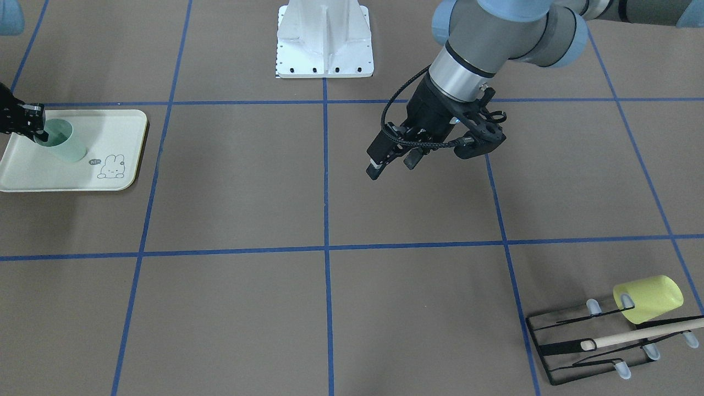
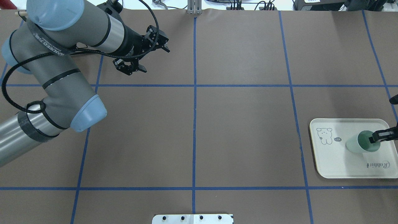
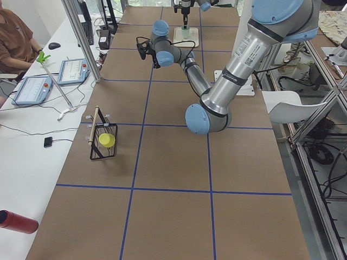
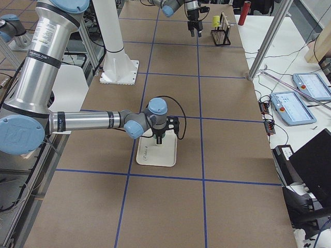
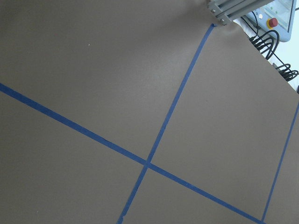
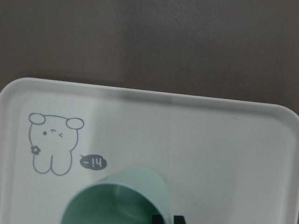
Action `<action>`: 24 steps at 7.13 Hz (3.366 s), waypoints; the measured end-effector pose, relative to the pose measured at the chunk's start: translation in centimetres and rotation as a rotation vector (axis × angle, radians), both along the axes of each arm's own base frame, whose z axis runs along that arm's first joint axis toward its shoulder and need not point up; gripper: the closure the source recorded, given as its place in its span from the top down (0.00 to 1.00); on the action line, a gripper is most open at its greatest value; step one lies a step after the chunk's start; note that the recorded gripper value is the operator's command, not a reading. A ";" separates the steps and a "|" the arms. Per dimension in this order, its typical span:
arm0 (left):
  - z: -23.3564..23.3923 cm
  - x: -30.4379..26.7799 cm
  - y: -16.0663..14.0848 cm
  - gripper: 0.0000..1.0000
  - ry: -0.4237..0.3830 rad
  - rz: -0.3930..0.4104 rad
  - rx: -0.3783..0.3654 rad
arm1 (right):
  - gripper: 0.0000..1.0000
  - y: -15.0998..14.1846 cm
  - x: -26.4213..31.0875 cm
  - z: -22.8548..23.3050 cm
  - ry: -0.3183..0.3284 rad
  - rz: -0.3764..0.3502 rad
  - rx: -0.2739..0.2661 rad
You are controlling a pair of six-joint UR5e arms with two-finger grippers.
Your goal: Left arm grabs green cup and hands to right arm on tray
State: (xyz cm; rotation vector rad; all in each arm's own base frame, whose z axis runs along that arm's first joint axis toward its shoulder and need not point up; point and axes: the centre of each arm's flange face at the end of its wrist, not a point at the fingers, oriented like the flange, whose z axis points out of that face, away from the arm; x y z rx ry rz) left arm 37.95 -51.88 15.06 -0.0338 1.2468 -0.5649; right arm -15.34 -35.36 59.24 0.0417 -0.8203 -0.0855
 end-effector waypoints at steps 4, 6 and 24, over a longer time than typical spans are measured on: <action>2.2 -3.0 1.1 1.00 -0.152 0.071 0.157 | 1.00 -2.0 3.5 -1.3 -0.045 0.070 0.027; 3.5 -6.2 2.3 1.00 -0.340 0.194 0.269 | 1.00 -4.3 4.6 -2.4 -0.047 0.100 0.056; 47.8 -44.9 6.2 1.00 -0.401 0.429 0.229 | 1.00 -12.0 11.9 -1.5 0.066 0.118 0.019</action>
